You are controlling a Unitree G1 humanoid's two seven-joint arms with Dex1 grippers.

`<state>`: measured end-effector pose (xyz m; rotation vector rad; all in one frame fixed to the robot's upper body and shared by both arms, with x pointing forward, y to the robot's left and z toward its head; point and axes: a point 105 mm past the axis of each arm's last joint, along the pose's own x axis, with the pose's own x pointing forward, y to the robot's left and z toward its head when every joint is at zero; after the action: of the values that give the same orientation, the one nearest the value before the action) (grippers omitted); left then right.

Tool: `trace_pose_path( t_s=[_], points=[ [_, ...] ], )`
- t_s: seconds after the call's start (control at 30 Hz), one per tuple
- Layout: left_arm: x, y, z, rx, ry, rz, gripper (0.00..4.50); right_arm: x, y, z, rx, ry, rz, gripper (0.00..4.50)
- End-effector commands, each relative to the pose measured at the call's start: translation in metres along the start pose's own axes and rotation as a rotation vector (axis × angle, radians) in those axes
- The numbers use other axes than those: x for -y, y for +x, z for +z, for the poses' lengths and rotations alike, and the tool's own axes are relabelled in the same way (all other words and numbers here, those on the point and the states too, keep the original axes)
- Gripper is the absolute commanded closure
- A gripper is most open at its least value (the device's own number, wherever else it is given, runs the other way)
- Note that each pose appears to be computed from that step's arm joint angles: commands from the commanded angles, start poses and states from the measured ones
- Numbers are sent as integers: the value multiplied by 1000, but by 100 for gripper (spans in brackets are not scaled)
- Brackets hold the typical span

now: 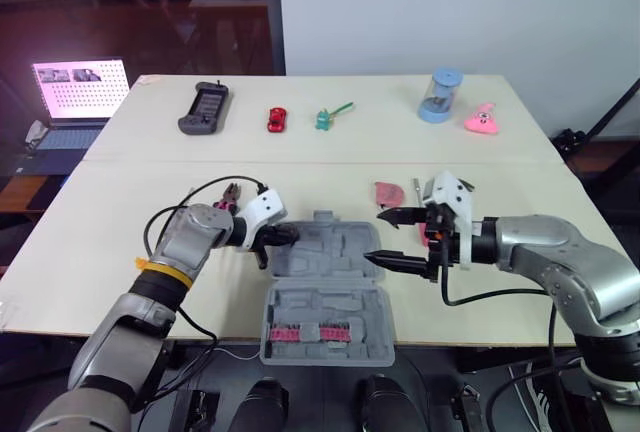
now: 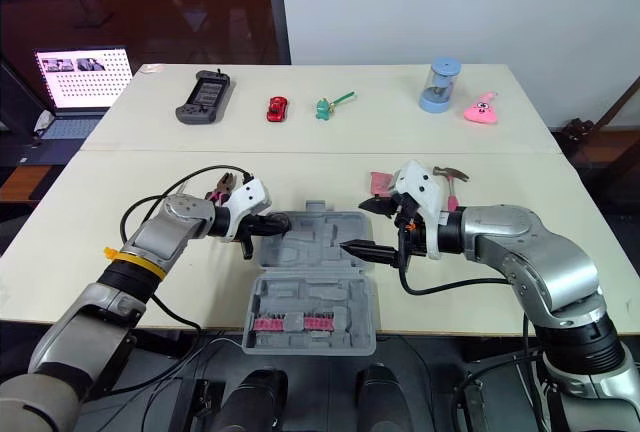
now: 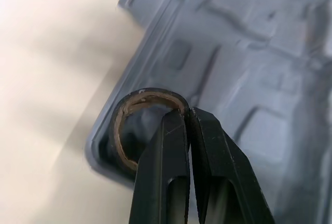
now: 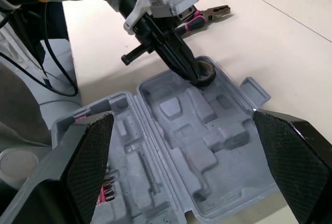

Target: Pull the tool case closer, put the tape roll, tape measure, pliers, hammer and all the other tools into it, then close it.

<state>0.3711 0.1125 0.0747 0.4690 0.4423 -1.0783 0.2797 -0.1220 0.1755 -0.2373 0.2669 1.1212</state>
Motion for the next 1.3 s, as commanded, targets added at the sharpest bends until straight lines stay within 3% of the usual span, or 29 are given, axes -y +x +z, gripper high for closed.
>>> trace_pose_path(
  t_s=[0.03, 0.3, 0.4, 0.5, 0.73, 0.87, 0.97, 1.3],
  points=[
    [-8, -6, 9, 24, 12, 31, 444, -3, -1, 13, 19, -44, 4, 0],
    [-1, -4, 18, 68, 1, 9, 444, -3, 0, 18, 16, -46, 7, 0],
    [-8, -10, 24, 84, 16, 56, 355, -2, 1, 19, 14, -49, 8, 0],
    [-9, -19, 36, 121, 6, 65, 215, -2, 2, 21, 20, -51, 11, 0],
    [-20, -40, 51, 225, 15, 142, 215, -2, 3, 21, 19, -50, 14, 0],
    [-21, -36, 37, 282, -38, 144, 215, -2, 6, 24, 23, -59, 23, 0],
    [-17, -30, 27, 285, -56, 132, 302, -2, 8, 26, 26, -62, 28, 0],
    [-9, -8, 16, 302, -74, 96, 302, 0, 7, 25, 24, -60, 31, 0]
  ],
)
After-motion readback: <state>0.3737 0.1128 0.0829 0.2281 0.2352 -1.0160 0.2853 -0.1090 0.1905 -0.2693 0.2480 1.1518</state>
